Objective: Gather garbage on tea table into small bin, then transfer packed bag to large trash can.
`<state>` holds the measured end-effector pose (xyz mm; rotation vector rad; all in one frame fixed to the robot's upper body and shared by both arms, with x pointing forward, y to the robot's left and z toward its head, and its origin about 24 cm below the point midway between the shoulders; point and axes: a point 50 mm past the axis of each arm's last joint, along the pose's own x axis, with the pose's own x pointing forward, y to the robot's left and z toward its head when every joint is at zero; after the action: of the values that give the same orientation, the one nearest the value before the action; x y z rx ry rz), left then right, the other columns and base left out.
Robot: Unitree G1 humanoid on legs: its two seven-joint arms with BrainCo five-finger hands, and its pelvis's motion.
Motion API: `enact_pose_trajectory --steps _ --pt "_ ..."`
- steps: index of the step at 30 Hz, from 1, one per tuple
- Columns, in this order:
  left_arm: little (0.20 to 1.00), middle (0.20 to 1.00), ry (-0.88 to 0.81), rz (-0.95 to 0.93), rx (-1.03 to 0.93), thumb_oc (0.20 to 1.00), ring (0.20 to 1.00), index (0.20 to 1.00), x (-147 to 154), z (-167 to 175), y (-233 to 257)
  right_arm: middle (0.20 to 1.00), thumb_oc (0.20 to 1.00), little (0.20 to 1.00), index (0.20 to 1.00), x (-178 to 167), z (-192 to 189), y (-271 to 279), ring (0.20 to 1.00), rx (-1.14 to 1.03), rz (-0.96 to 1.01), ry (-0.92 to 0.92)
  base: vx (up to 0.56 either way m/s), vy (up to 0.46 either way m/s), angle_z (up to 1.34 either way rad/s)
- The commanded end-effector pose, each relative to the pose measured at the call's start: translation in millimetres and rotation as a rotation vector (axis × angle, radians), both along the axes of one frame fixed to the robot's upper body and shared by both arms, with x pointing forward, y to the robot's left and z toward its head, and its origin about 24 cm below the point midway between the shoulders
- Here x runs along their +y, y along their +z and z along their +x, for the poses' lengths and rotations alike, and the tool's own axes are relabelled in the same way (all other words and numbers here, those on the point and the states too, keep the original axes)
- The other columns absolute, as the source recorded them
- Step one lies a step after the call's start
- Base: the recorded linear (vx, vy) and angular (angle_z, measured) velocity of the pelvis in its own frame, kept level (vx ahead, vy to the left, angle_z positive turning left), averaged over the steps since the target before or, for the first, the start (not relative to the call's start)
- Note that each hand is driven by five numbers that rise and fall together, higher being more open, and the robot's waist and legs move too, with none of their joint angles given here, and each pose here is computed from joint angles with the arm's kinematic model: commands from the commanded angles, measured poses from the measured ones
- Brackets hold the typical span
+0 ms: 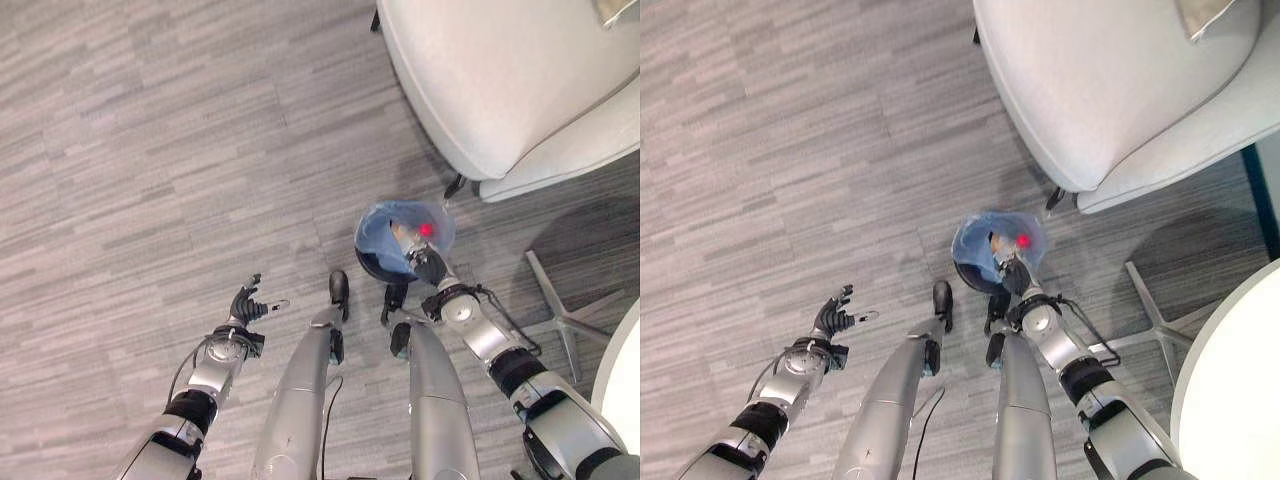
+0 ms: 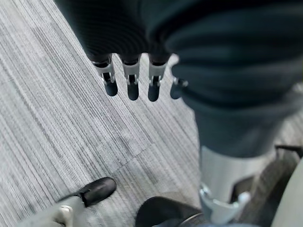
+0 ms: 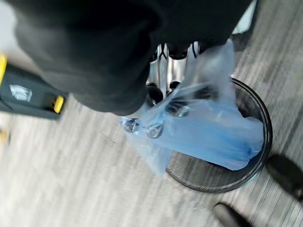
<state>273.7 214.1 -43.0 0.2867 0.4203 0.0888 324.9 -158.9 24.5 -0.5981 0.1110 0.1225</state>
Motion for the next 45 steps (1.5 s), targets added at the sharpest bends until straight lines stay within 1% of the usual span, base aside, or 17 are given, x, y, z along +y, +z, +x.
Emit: enact_pose_trajectory --steps 1,6,7,12,15,18,21,26,30,31,35,36,41,45 --pt "1.0 1.0 0.004 0.044 0.094 1.0 1.0 1.0 14.0 -22.9 -19.3 0.2 0.2 0.2 0.2 19.9 -5.5 4.2 0.2 -0.021 0.199 0.054 0.02 0.017 -0.11" --pt "1.0 1.0 0.023 0.045 0.182 1.0 1.0 1.0 23.0 -50.4 -37.5 0.2 0.2 0.2 0.2 18.2 -26.5 -11.1 0.2 0.05 0.382 0.042 0.12 0.045 -0.1" --pt "1.0 1.0 0.038 0.049 0.219 1.0 1.0 1.0 30.8 -63.6 -43.5 0.2 0.2 0.2 0.2 15.5 -35.1 -15.5 0.2 0.072 0.438 0.041 0.23 0.088 -0.17" --pt "1.0 1.0 0.068 0.033 0.288 1.0 1.0 1.0 39.2 -97.8 -56.5 0.2 0.2 0.2 0.2 10.3 -50.7 -10.4 0.2 0.058 0.54 0.067 0.17 0.121 -0.24" --pt "1.0 1.0 0.073 0.011 0.3 1.0 1.0 1.0 37.4 -106.9 -59.1 0.2 0.2 0.2 0.2 15.9 -54.5 -3.3 0.2 0.039 0.585 0.104 0.06 0.115 -0.43" --pt "1.0 1.0 0.066 -0.001 0.263 1.0 1.0 1.0 35.8 -100.5 -53.5 0.2 0.2 0.2 0.2 18.7 -53.4 8.4 0.2 -0.006 0.596 0.135 -0.11 0.039 -0.26" --pt "1.0 1.0 -0.005 0.011 0.196 1.0 1.0 1.0 29.5 -85.6 -40.1 0.2 0.2 0.2 0.2 20.2 -52.7 20.9 0.2 -0.06 0.614 0.161 -0.22 0.024 -0.03" --pt "1.0 1.0 -0.079 0.042 0.145 1.0 1.0 1.0 27.2 -78.0 -27.4 0.2 0.2 0.2 0.2 18.0 -51.6 35.0 0.2 -0.122 0.604 0.177 -0.16 -0.108 0.2" --pt "1.0 1.0 -0.117 0.042 0.086 1.0 1.0 1.0 21.8 -71.9 -15.7 0.2 0.2 0.2 0.2 23.7 -46.6 45.7 0.2 -0.159 0.6 0.195 -0.22 -0.217 0.1" --pt "1.0 1.0 -0.172 0.034 0.017 1.0 1.0 1.0 9.8 -57.6 -2.1 0.2 0.2 0.2 0.2 19.5 -38.8 59.3 0.2 -0.217 0.568 0.19 -0.51 -0.274 0.19" --pt "1.0 1.0 -0.279 0.029 -0.094 1.0 1.0 1.0 -9.9 -37.5 20.9 0.2 0.2 0.2 0.2 13.9 -31.9 75.4 0.2 -0.274 0.527 0.193 -0.39 -0.119 1.48" --pt "1.0 1.0 -0.361 0.041 -0.15 1.0 1.0 1.0 -22.7 -29.5 33.4 0.2 0.2 0.2 0.2 14.1 -30.0 82.6 0.2 -0.295 0.52 0.214 -0.18 -0.028 0.61" --pt "1.0 1.0 -0.461 0.025 -0.225 1.0 1.0 1.0 -43.0 -25.2 50.0 0.2 0.2 0.2 0.2 6.2 -37.4 83.9 0.2 -0.299 0.563 0.211 0.0 0.087 0.68" --pt "1.0 1.0 -0.533 0.048 -0.265 1.0 1.0 1.0 -50.8 -24.9 59.2 0.2 0.2 0.2 0.2 11.2 -42.8 83.4 0.2 -0.286 0.597 0.251 0.04 0.09 -0.06"
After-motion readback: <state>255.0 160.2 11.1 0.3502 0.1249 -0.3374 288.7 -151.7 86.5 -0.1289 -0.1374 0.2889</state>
